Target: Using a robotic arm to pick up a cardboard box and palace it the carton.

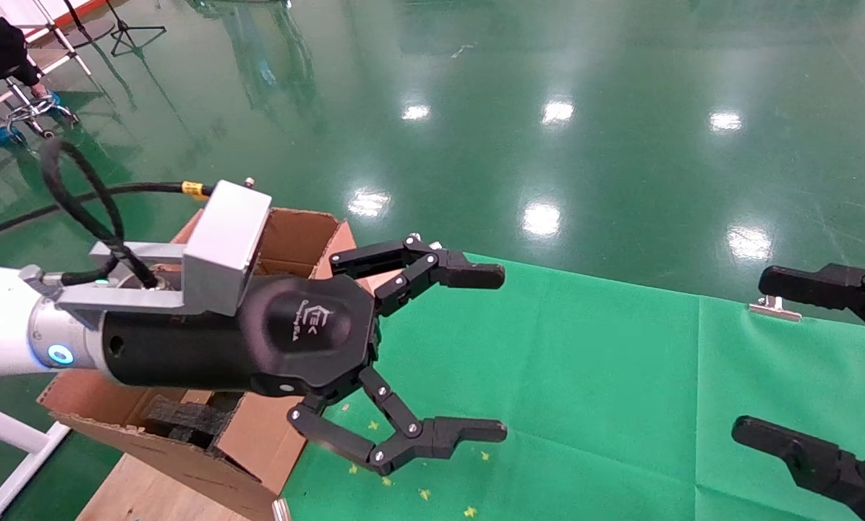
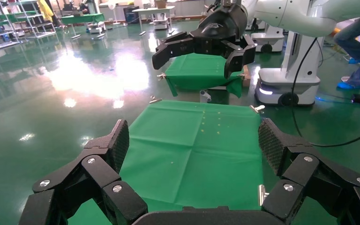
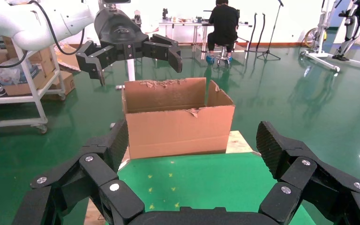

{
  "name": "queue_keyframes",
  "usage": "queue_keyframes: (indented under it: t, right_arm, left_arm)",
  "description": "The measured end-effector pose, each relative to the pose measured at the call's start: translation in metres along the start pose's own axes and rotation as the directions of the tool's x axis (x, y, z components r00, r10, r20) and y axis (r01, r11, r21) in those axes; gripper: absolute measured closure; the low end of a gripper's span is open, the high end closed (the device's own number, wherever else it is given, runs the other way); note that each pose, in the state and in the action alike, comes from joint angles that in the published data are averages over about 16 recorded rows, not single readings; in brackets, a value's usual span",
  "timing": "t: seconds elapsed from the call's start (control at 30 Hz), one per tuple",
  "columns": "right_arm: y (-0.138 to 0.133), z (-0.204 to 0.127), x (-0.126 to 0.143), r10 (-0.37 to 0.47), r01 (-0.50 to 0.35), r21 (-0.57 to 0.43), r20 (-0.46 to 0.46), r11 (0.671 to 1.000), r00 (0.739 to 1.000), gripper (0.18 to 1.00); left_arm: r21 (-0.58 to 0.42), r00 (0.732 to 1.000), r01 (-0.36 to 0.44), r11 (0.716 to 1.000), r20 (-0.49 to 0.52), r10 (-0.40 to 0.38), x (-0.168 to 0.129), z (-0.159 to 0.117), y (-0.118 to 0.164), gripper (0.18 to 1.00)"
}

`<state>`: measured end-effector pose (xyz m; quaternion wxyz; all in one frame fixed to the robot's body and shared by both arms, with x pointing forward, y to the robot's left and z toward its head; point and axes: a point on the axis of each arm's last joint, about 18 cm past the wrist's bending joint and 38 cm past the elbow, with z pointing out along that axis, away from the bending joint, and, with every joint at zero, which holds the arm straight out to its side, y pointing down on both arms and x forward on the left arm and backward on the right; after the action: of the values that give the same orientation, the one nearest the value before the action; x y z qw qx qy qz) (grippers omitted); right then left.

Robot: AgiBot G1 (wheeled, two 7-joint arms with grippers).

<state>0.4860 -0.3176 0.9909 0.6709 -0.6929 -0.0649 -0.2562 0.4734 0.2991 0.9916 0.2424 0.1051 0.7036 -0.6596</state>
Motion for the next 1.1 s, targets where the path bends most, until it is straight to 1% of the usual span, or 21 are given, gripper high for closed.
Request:
queue_keyframes:
  t: [1.1]
  right_arm:
    - [0.0,0.0,0.0,0.0,0.0,0.0,0.0,1.0,1.0,0.178]
  left_arm:
    - [-0.006,1.0,0.005,1.0,0.007,-0.005,-0.0026,-0.0007,0.0008,0.183]
